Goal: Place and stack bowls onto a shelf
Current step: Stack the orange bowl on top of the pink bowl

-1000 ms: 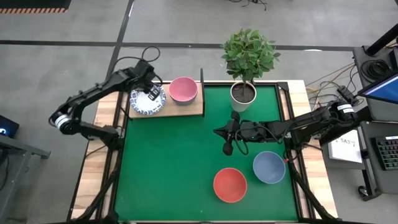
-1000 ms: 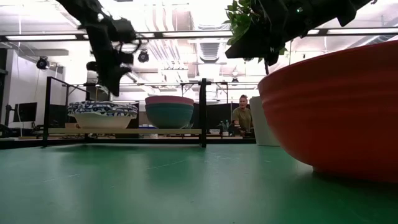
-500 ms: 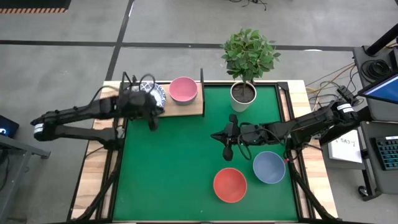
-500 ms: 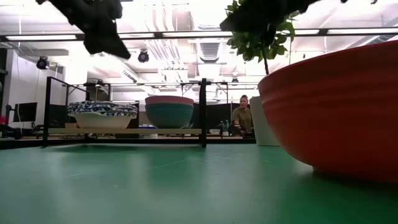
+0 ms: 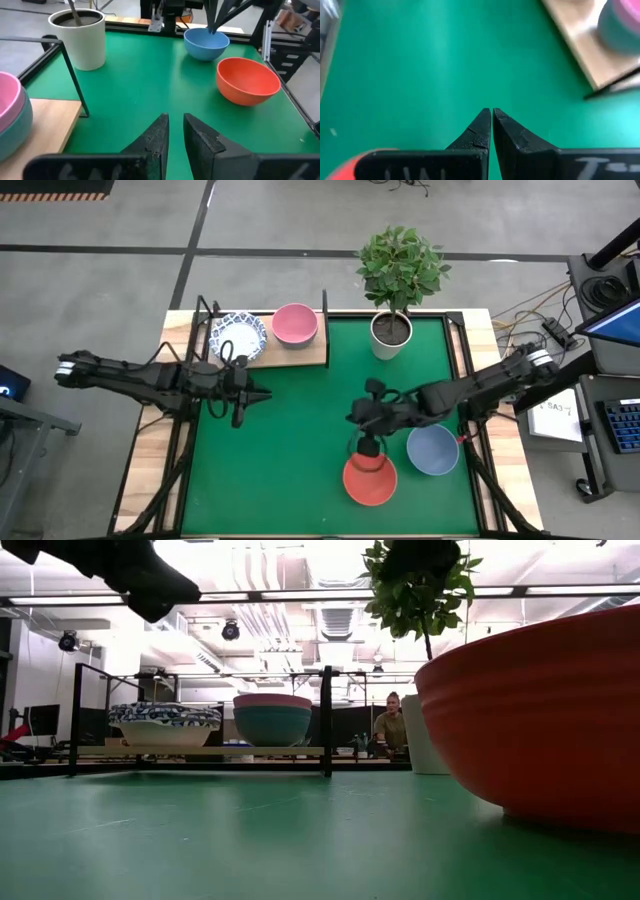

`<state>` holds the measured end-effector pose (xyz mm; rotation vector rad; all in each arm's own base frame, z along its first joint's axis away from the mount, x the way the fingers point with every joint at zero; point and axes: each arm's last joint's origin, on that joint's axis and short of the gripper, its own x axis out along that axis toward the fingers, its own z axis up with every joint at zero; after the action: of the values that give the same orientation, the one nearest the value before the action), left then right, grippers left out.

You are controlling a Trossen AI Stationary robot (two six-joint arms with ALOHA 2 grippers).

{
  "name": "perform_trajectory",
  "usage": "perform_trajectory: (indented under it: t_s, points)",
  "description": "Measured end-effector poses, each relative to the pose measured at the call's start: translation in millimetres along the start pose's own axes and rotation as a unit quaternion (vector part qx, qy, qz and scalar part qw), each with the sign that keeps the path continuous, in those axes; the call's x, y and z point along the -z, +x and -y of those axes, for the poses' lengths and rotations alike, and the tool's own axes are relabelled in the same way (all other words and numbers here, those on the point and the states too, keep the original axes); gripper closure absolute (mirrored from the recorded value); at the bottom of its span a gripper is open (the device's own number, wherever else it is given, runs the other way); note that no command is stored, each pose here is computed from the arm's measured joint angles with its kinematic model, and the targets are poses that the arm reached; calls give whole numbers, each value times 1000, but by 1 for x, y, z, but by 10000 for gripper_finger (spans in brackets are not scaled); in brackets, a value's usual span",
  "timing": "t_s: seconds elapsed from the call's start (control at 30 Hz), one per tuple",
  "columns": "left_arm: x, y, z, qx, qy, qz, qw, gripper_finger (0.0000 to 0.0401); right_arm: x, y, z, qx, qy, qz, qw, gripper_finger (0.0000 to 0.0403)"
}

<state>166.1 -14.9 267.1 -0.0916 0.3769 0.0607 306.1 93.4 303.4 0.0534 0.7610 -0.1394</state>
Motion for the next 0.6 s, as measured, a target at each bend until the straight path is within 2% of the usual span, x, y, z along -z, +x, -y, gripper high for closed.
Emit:
perform_trajectory:
  t_s: [0.07, 0.2, 0.37, 0.5, 0.6]
  points:
    - [0, 0, 0, 0, 0, 2, 1000, 361, 0, 7, -5, 5, -17, -55, 998, 394]
    - [-2, -1, 0, 0, 7, 3, 1000, 361, 0, 23, -14, -25, -35, -141, 989, 394]
    - [-8, -3, 1, 1, 31, 14, 999, 361, 5, 45, -25, -75, -55, -196, 976, 394]
    - [-13, -5, 1, 1, 42, 20, 999, 361, 10, 56, -29, -100, -27, -227, 968, 386]
    - [-13, -5, 1, 1, 47, 21, 999, 361, 12, 60, -30, -108, -21, -237, 965, 366]
